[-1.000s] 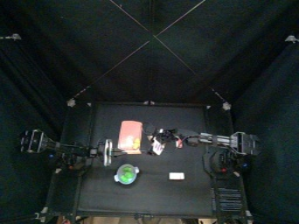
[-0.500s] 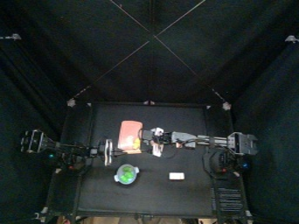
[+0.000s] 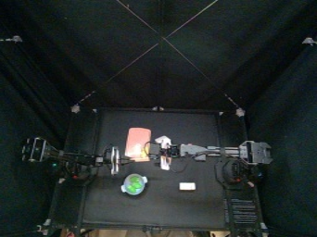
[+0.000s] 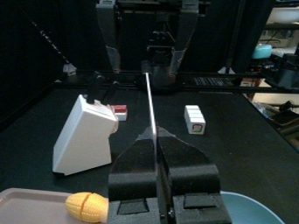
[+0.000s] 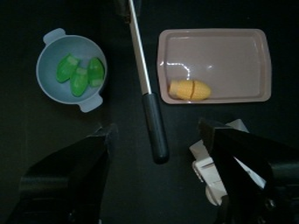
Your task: Grab cleaver with both hands
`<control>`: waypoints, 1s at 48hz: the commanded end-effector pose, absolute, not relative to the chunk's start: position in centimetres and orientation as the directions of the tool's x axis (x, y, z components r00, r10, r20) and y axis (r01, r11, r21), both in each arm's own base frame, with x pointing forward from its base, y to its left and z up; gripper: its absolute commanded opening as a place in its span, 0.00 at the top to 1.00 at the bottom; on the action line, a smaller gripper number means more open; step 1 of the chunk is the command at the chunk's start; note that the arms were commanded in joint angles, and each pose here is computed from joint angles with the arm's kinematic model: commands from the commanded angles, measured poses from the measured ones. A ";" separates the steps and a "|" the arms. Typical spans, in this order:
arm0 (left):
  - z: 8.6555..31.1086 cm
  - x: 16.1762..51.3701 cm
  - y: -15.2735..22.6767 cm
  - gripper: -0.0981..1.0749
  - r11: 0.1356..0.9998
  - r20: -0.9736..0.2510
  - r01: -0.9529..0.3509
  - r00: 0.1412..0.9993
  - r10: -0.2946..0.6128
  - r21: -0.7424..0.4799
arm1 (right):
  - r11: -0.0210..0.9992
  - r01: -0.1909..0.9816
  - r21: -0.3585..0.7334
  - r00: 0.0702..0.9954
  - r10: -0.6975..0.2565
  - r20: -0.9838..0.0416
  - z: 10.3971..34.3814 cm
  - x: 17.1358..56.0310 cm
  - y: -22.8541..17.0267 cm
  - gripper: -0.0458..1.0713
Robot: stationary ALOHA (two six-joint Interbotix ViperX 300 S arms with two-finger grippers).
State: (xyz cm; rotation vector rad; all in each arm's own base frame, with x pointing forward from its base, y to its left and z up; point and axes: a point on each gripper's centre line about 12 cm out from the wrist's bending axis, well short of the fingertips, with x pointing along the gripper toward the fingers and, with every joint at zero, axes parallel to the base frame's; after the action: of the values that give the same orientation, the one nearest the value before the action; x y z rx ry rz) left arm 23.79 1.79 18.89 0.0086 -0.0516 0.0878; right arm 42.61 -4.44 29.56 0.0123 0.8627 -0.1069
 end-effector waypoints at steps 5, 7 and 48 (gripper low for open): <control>19.3 24.0 2.0 0.74 0.995 0.069 -0.095 0.993 0.095 0.007 | 0.994 0.105 -0.026 0.664 -0.090 -0.743 30.4 42.5 -4.5 0.28; 19.3 24.0 2.0 0.74 0.995 0.067 -0.097 0.993 0.096 0.006 | 0.994 0.110 -0.020 0.661 -0.088 -0.745 30.2 42.5 -4.6 0.33; 18.2 24.0 3.8 0.74 0.988 -0.005 -0.152 0.988 0.153 0.032 | 0.993 0.117 -0.002 0.685 -0.082 -0.724 28.6 42.8 -4.7 0.57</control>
State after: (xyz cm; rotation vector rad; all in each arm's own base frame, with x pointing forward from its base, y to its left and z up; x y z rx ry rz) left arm 23.66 3.21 18.06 0.0271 0.0095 0.1349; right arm 42.76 -4.73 27.26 0.0435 0.8583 -0.1109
